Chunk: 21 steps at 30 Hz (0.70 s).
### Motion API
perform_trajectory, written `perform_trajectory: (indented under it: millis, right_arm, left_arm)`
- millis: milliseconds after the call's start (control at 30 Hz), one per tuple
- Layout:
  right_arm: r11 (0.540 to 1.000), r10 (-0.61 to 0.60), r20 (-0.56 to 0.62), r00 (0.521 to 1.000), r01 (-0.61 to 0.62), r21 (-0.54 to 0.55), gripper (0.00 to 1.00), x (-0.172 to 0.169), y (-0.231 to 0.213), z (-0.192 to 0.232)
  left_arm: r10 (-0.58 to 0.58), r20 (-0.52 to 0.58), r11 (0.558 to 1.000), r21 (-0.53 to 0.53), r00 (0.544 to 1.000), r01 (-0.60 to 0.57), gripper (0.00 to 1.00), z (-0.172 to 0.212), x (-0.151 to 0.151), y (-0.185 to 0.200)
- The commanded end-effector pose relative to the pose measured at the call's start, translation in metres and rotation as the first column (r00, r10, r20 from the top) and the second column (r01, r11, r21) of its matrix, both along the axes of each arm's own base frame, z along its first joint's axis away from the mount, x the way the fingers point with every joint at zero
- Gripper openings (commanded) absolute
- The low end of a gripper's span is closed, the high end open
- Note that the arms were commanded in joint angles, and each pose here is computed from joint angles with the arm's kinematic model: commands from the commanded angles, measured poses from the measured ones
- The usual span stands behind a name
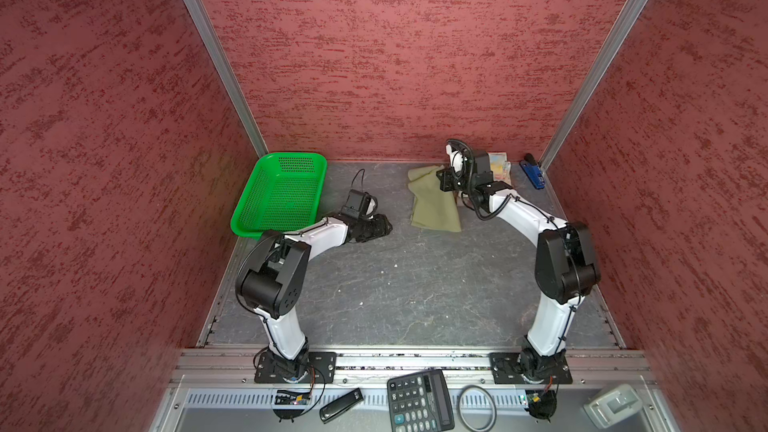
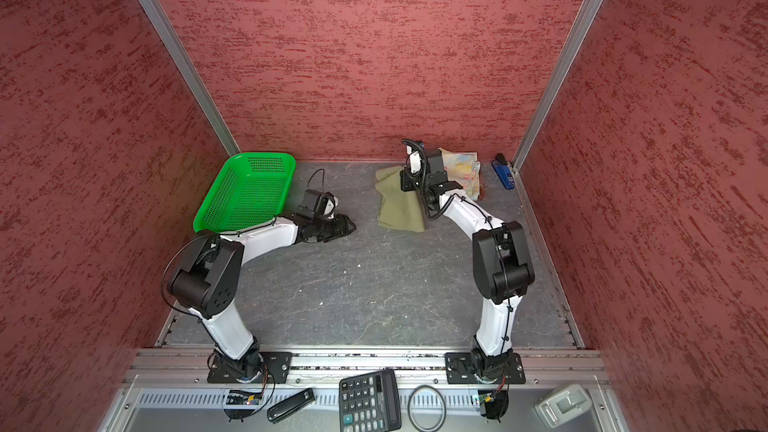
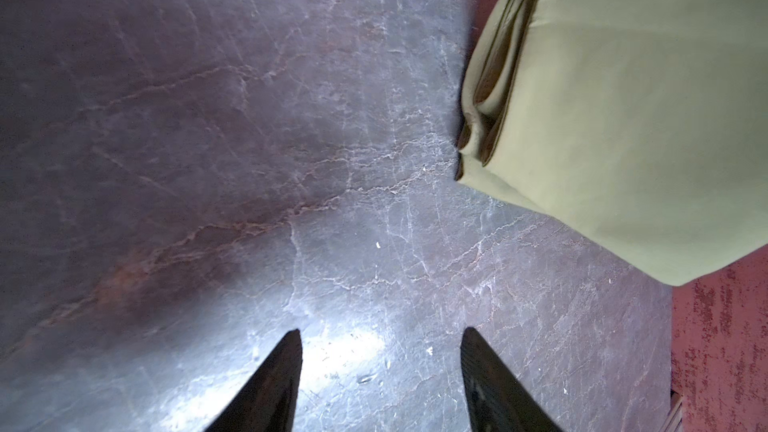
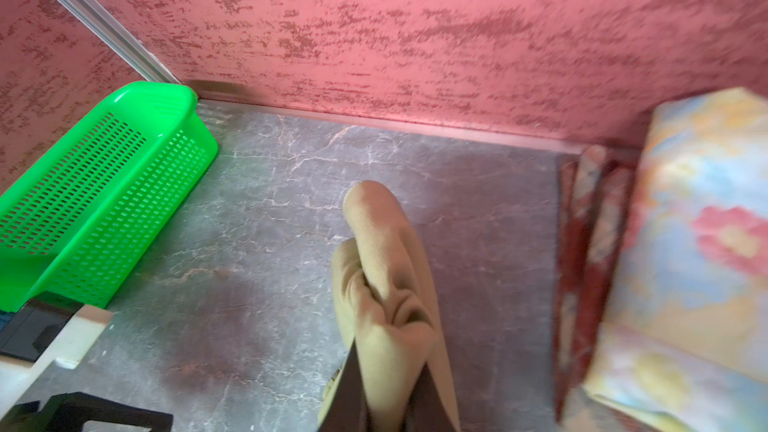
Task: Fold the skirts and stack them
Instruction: 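Lift the olive skirt with the right gripper toward the floral skirt stack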
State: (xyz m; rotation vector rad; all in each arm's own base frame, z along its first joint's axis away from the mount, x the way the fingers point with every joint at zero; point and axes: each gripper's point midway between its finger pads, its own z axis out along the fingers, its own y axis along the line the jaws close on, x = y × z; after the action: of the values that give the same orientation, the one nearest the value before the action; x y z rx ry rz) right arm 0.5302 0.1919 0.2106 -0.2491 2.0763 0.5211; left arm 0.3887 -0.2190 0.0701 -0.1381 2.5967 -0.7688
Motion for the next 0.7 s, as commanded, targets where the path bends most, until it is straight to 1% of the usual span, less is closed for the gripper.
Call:
perform_trajectory:
  millis: [0, 267, 400, 667]
  right_arm:
    - [0.998, 0.001, 0.099, 0.995, 0.005, -0.06, 0.0, 0.009, -0.021, 0.041]
    - [0.994, -0.028, 0.154, 0.988, 0.045, -0.103, 0.0, 0.03, -0.063, 0.061]
    - [0.992, -0.045, 0.187, 0.981, 0.065, -0.104, 0.0, 0.039, -0.085, 0.074]
    - [0.987, -0.039, 0.2, 0.979, 0.069, -0.143, 0.0, 0.064, -0.115, 0.083]
  left_arm:
    - [-0.017, 0.023, 1.0, -0.02, 1.0, 0.018, 0.62, 0.011, 0.0, -0.006]
    - [-0.022, 0.022, 1.0, 0.003, 1.0, 0.022, 0.62, 0.012, 0.001, -0.004]
    - [-0.025, 0.026, 1.0, 0.002, 0.999, 0.025, 0.62, 0.014, 0.001, -0.005]
    - [-0.031, 0.019, 1.0, 0.006, 0.999, 0.031, 0.62, 0.013, -0.001, -0.006]
